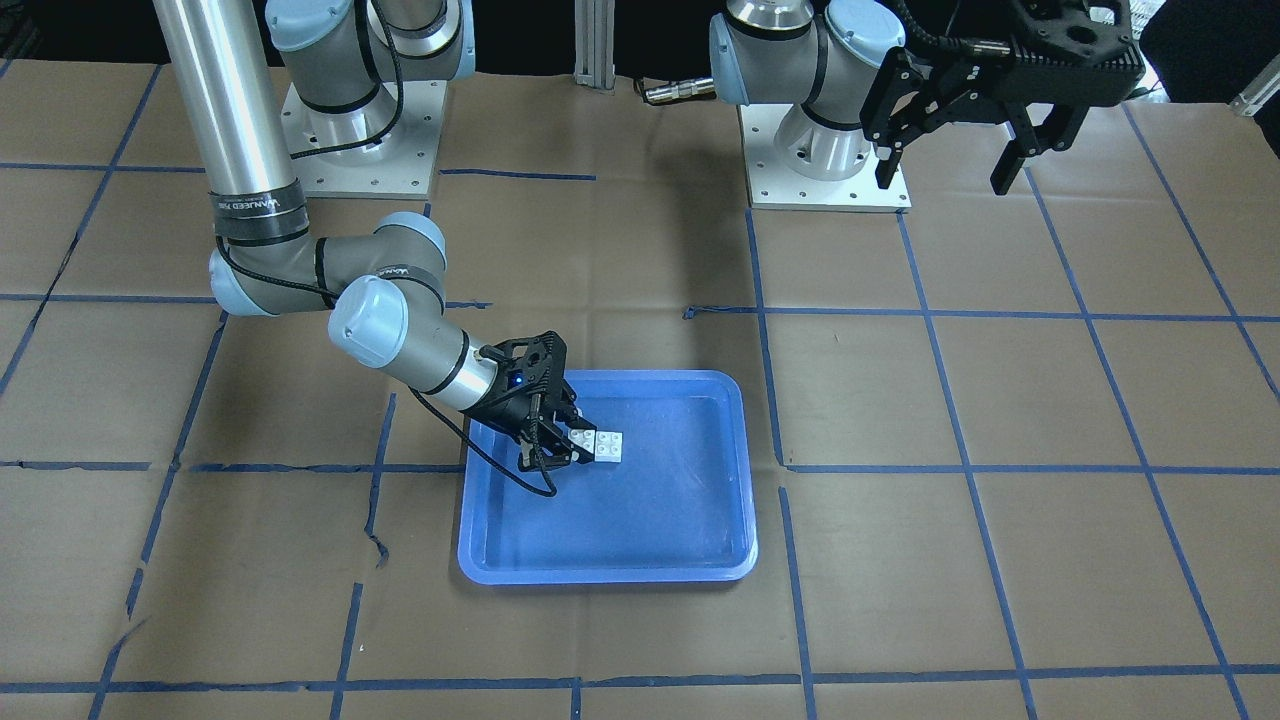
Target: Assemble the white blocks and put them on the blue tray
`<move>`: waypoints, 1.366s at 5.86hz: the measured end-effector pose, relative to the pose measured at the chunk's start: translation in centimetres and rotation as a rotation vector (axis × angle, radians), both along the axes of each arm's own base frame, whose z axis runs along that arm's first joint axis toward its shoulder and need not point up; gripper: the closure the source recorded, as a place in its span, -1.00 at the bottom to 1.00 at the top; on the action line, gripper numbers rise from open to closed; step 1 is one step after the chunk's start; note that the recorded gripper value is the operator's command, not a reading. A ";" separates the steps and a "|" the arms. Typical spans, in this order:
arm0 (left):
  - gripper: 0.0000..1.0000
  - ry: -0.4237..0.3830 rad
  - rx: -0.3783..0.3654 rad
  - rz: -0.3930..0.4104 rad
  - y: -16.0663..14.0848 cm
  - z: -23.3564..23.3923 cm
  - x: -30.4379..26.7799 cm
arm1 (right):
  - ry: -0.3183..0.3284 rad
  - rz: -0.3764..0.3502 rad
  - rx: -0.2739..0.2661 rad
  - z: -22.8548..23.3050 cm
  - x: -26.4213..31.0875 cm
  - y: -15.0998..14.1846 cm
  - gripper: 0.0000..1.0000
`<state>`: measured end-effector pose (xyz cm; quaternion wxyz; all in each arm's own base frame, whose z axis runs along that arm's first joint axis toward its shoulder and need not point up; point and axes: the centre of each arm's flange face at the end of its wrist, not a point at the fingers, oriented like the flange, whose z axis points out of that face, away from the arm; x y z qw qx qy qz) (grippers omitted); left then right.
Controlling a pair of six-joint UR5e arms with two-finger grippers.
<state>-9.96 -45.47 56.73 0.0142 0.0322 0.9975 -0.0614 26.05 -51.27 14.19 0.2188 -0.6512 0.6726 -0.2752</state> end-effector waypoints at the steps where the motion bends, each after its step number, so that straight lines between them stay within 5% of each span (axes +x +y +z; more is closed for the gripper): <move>1: -0.99 0.001 0.010 0.001 0.0 -0.4 0.0 | -0.001 0.000 0.001 0.0 0.0 0.0 0.28; 3: -0.99 0.006 0.060 -0.001 0.1 -1.3 -0.1 | -0.001 0.000 0.004 -0.1 0.0 0.0 0.25; 5: -0.99 0.011 0.126 0.003 0.0 -2.0 -0.4 | -0.002 0.000 0.004 -0.1 0.1 0.0 -0.02; 8: -0.99 0.011 0.145 -0.044 -0.3 -3.0 -2.9 | -0.003 -0.002 0.004 0.0 0.0 0.0 -0.09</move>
